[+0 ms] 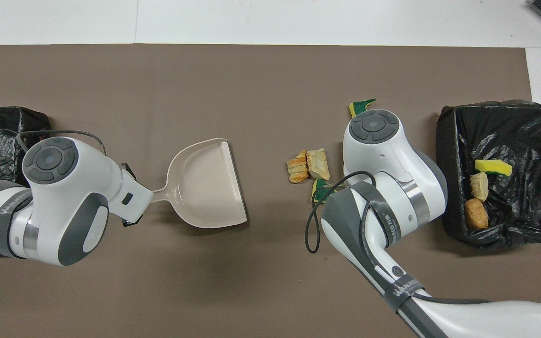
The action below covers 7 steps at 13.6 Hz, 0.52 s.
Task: Sweep and dump trash in bin
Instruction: 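Sweep the bread and sponge pieces into the dustpan with the right gripper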
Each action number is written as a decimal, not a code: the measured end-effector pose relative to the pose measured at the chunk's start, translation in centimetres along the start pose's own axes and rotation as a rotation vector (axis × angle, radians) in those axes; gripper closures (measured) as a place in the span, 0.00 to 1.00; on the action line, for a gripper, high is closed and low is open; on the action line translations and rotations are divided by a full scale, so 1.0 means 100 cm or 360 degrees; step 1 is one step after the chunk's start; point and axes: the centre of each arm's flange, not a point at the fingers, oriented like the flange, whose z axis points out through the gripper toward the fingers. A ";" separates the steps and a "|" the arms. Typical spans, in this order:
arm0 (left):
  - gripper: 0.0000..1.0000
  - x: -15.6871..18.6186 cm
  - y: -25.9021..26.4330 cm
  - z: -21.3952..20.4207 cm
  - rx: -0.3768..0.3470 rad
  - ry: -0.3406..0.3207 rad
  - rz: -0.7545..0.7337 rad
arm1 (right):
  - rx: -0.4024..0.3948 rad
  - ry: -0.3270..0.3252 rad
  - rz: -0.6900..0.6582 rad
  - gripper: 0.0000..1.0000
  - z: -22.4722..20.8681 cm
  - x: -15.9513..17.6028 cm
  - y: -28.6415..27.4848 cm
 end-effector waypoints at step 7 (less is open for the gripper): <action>0.68 0.003 0.004 0.004 -0.0009 -0.0005 -0.0016 | 0.0312 0.0076 -0.0053 0.74 -0.003 -0.022 -0.117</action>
